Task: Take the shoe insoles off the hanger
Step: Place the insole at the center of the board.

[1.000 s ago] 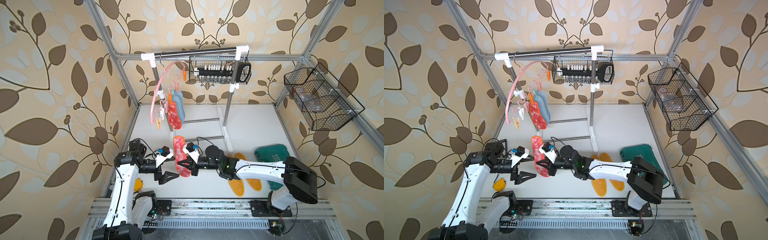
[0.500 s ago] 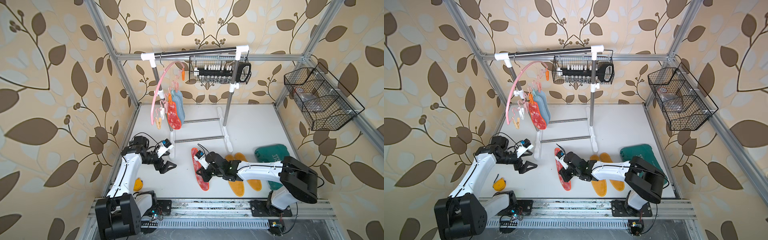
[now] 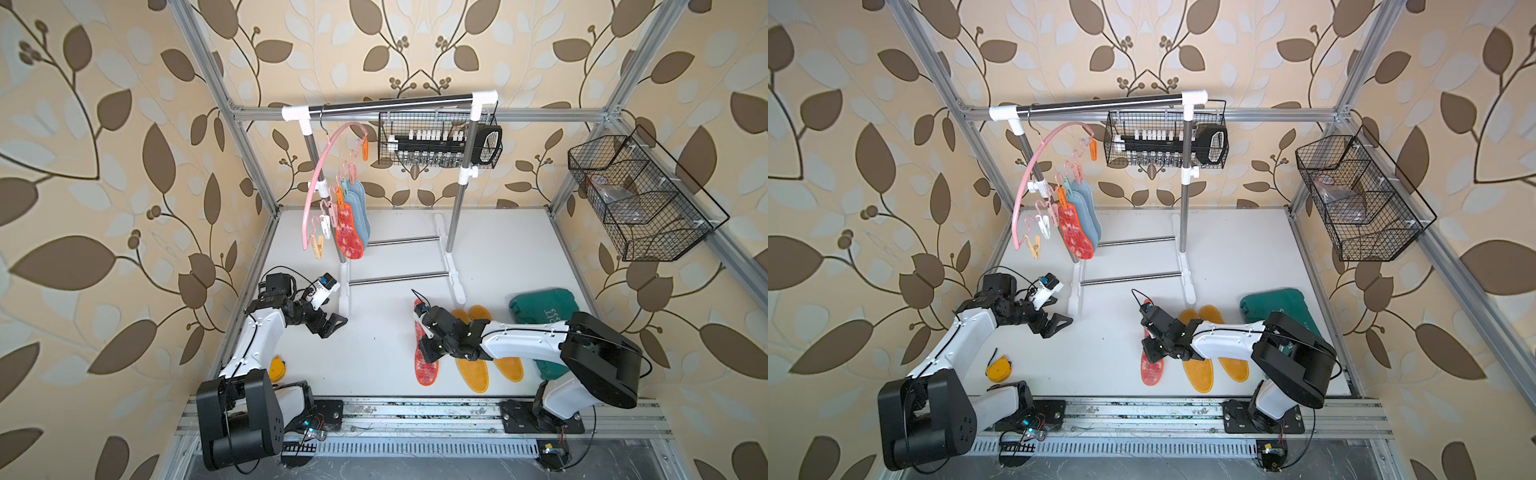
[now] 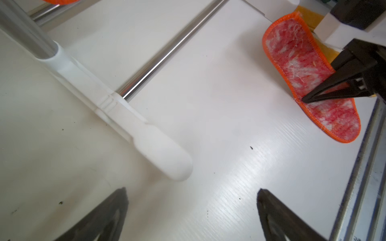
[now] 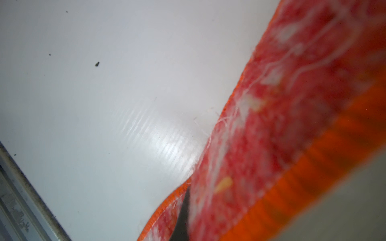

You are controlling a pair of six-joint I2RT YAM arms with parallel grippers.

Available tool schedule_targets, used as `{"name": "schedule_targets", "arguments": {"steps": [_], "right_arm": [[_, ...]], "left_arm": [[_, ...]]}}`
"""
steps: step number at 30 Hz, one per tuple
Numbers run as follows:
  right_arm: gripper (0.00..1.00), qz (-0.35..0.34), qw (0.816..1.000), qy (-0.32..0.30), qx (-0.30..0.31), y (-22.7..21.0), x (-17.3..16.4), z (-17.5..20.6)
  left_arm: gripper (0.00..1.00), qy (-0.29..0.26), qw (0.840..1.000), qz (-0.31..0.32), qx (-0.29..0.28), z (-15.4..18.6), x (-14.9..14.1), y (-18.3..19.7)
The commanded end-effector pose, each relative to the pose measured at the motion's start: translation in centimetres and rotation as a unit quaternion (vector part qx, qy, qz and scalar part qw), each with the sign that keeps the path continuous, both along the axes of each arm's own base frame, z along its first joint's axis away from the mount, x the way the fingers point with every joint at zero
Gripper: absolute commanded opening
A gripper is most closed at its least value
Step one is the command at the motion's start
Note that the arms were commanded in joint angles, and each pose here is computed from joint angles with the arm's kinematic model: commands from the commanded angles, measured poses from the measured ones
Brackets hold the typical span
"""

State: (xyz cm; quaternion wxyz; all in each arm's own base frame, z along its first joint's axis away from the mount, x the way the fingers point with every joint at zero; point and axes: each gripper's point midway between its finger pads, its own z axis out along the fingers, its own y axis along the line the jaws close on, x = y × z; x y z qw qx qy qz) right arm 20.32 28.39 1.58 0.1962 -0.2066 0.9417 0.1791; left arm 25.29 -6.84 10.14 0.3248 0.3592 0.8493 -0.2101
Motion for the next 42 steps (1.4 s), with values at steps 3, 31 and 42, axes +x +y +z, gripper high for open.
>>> {"name": "schedule_targets", "arguments": {"steps": [3,31,42], "right_arm": [[0.19,-0.071,0.992,0.066,-0.085,-5.6,-1.2,-3.6],[0.22,-0.099,0.985,0.106,-0.09,-8.4,-3.8,-2.8],[0.22,-0.058,0.986,0.115,-0.106,-9.6,-5.3,-2.9]], "left_arm": [[0.99,-0.004,1.0,0.018,0.004,0.1,0.6,0.5],[0.99,0.013,0.999,0.006,0.033,-2.2,-0.5,1.0],[0.96,0.04,0.999,-0.007,0.032,-3.3,-0.9,0.9]]}}
